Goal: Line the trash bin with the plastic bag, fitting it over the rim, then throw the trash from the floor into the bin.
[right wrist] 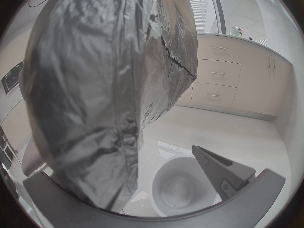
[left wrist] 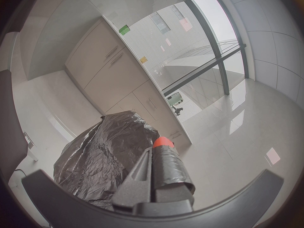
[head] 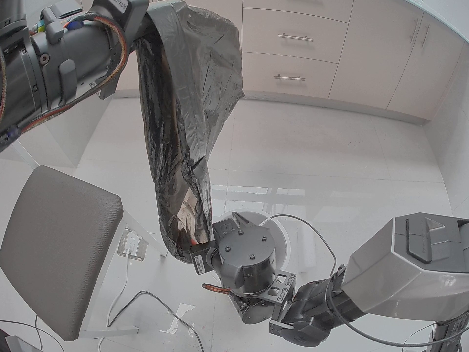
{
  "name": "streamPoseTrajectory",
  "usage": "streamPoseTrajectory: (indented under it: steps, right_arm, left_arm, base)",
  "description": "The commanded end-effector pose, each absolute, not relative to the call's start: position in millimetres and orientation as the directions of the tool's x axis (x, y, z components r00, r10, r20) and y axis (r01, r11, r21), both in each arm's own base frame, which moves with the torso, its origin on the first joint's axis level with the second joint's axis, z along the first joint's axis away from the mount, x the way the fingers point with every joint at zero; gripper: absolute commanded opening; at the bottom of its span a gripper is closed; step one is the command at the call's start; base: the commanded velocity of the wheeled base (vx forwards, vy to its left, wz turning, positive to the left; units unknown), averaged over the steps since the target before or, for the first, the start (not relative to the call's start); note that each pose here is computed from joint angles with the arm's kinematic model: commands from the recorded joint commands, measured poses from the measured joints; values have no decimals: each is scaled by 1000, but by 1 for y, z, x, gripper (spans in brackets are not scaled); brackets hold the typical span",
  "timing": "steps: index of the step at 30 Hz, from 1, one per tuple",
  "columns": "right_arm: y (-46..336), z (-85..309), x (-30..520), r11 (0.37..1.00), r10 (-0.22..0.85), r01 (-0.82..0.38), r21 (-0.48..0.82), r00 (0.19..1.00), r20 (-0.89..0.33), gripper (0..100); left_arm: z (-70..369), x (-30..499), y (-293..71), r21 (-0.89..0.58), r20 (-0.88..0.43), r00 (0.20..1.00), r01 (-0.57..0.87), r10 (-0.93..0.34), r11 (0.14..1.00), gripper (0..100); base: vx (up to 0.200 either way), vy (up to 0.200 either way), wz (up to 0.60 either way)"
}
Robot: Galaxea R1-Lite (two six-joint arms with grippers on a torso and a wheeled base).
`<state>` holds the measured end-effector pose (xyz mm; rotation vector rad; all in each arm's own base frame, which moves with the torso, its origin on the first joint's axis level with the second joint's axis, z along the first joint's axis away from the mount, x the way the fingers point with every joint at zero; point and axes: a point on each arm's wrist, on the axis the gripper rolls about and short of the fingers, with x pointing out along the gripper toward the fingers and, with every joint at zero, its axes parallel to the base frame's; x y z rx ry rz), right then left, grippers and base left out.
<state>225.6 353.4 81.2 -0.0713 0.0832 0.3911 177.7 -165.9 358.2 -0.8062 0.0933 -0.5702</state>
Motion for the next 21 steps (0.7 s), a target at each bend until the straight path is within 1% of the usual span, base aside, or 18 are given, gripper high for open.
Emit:
streamPoseTrajectory:
  steps: [1, 5, 12, 16, 17, 19, 20, 21]
  right_arm:
    - [354, 74, 226, 921, 377, -384, -62, 920, -103, 0]
    - [353, 74, 225, 922, 375, -383, -63, 921, -104, 0]
    - [337, 81, 219, 923, 368, -378, -75, 922, -119, 0]
    - [308, 104, 218, 929, 344, -354, -104, 933, -105, 0]
    - [292, 114, 221, 937, 319, -329, -114, 943, -100, 0]
    - [288, 116, 222, 939, 313, -323, -114, 944, -100, 0]
    - [267, 123, 224, 941, 305, -317, -117, 946, -109, 0]
    - [260, 123, 225, 936, 314, -329, -124, 941, -126, 0]
  left_arm:
    - [358, 178, -166, -705, 134, 846, 447, -516, 551, 0]
    - [358, 178, -166, -705, 134, 847, 446, -514, 551, 0]
    - [358, 179, -165, -705, 131, 849, 443, -512, 554, 0]
    - [355, 181, -165, -699, 121, 854, 436, -506, 568, 0]
    - [353, 184, -164, -697, 115, 859, 428, -499, 576, 0]
    - [353, 185, -163, -697, 115, 862, 424, -494, 578, 0]
    - [349, 191, -162, -695, 100, 868, 410, -485, 591, 0]
    - [346, 193, -161, -693, 89, 869, 404, -486, 596, 0]
  base:
    - [0, 0, 0]
    - [0, 0, 0]
    - [0, 0, 0]
    - [0, 0, 0]
    - [0, 0, 0]
    - [0, 0, 0]
    - [0, 0, 0]
    - [0, 0, 0]
